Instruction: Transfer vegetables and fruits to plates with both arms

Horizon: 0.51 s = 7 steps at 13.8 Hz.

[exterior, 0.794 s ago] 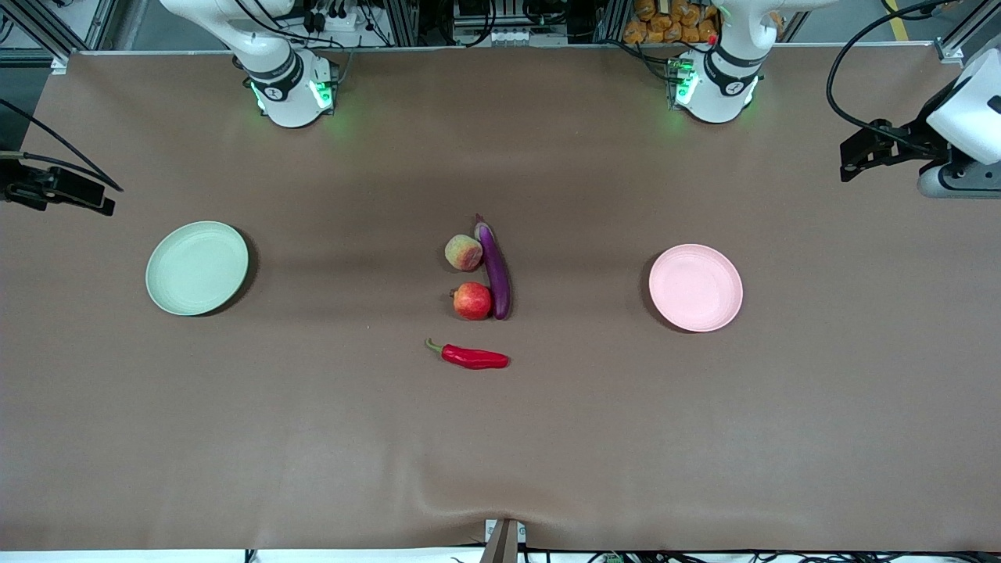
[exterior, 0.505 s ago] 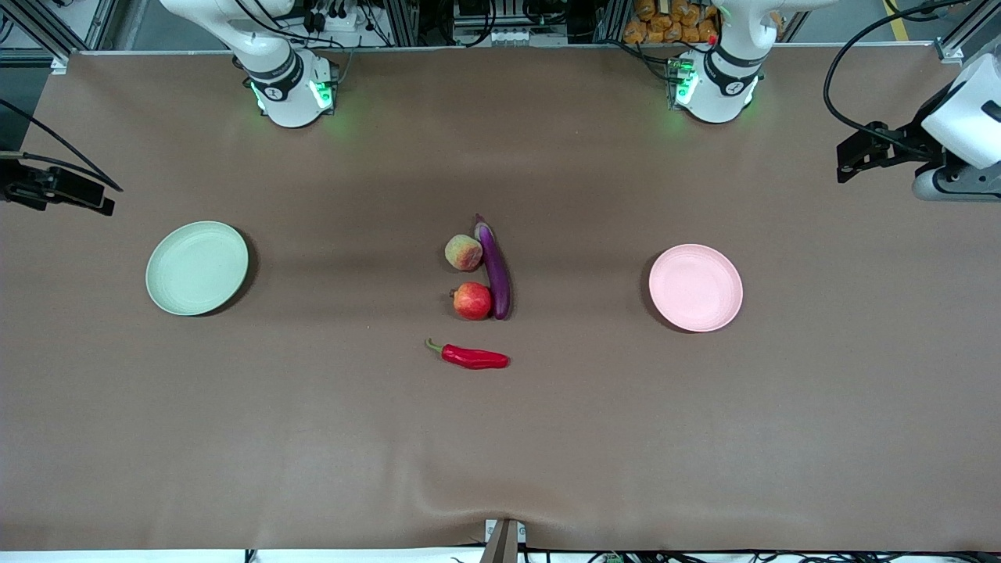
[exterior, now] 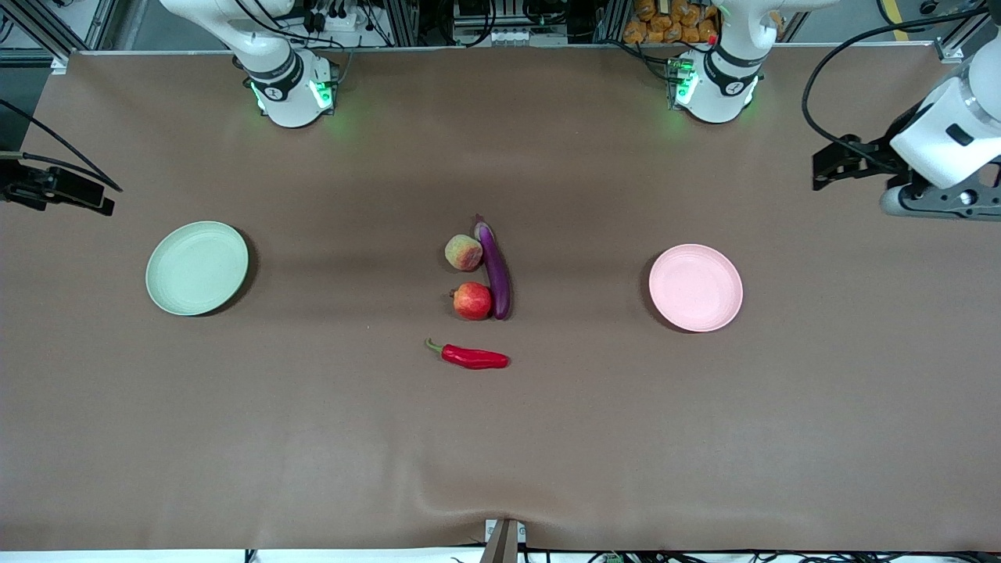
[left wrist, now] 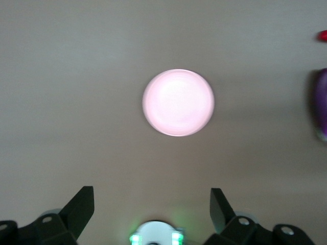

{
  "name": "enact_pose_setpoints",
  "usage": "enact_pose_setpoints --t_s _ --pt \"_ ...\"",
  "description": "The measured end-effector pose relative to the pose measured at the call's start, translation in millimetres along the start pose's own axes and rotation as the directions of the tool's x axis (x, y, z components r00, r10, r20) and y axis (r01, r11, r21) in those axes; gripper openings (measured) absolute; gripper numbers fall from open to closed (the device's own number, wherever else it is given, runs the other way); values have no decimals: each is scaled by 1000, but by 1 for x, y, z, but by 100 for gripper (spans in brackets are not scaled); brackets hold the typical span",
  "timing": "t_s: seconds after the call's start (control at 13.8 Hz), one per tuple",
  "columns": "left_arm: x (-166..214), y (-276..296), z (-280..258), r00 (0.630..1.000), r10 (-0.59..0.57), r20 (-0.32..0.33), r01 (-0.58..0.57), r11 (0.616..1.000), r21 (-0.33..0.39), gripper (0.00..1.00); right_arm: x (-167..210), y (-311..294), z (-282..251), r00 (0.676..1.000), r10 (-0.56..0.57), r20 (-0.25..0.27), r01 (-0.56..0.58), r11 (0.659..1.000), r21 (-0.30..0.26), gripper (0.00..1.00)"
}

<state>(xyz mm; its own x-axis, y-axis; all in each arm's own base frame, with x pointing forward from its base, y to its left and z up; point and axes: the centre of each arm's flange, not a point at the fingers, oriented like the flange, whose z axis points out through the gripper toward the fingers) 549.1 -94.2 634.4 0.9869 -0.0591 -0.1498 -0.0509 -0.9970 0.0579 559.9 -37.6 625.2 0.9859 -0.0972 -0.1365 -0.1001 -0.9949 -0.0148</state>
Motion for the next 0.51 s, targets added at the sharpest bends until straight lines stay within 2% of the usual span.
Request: enact_pose_setpoints --t_s 0.22,0.51 --pt "11 14 15 995 -90 51 95 989 -117 100 0 1 0 1000 3 0 -3 1000 0 100" --pt "37 54 38 983 -177 56 185 960 -210 100 0 1 -1 1000 1 -4 -1 1000 0 100"
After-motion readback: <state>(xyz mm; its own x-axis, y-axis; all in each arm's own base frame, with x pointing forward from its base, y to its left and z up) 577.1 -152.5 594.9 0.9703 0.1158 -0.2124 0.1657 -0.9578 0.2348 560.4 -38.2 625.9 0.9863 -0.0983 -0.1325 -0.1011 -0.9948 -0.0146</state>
